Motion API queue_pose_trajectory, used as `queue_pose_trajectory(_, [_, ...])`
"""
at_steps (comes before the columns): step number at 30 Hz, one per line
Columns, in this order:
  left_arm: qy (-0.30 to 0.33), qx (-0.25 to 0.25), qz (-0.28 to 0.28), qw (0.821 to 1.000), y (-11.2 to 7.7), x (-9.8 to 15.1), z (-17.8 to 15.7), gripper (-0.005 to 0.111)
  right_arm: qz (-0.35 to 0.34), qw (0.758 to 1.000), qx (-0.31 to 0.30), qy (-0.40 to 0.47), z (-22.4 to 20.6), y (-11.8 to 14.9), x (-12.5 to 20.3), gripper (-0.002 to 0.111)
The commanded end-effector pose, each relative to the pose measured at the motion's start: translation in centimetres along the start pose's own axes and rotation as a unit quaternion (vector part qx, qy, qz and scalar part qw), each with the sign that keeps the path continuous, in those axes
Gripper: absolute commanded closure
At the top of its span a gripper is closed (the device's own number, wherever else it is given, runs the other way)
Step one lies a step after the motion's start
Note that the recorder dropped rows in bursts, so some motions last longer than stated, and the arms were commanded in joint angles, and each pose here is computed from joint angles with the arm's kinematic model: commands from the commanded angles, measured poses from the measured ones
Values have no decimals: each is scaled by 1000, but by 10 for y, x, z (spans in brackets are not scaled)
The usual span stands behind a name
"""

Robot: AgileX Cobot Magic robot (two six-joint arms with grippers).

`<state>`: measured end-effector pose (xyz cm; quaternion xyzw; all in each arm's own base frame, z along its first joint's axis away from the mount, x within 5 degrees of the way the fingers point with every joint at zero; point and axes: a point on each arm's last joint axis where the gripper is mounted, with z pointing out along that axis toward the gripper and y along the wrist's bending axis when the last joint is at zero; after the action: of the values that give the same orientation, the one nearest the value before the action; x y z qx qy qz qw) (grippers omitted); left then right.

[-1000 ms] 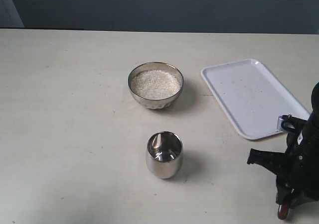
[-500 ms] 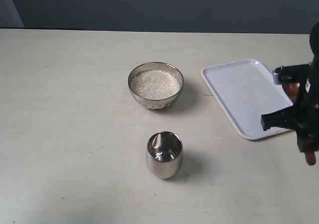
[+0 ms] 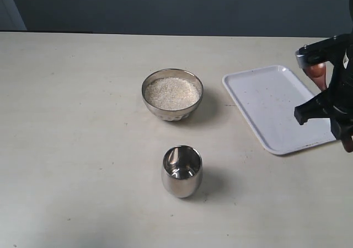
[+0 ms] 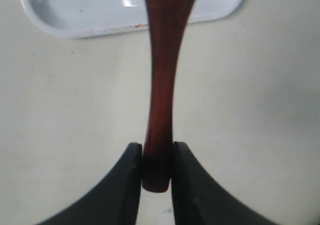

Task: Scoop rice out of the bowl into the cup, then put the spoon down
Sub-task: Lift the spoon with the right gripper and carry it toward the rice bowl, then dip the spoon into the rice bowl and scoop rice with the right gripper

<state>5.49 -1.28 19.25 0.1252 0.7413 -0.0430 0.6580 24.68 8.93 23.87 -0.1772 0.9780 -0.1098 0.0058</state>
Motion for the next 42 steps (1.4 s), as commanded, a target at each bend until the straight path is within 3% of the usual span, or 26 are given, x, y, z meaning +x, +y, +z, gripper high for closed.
queue_pose_trajectory(1, [-6,1,-4,1000,0,-2,-1,106,-48,999,2,2,-1,5,-2,109])
queue_pose_trajectory(7, [-6,1,-4,1000,0,-2,-1,106,-137,990,43,7,7,29,-9,109])
queue_pose_trajectory(11, [-6,1,-4,1000,0,-2,-1,106,-208,971,117,13,14,40,-17,109])
queue_pose_trajectory(19, [-8,1,-4,1000,0,-2,-1,106,-361,888,281,-45,-7,65,-70,109])
queue_pose_trajectory(25, [-8,1,-4,1000,0,-2,-1,106,-387,868,301,-77,-21,83,-112,109])
queue_pose_trajectory(30, [-8,1,-4,1000,0,-2,-1,106,-435,836,319,-97,-20,97,-133,109])
queue_pose_trajectory(42, [-8,1,-4,1000,0,-2,-1,106,-523,735,412,-124,2,132,-156,109])
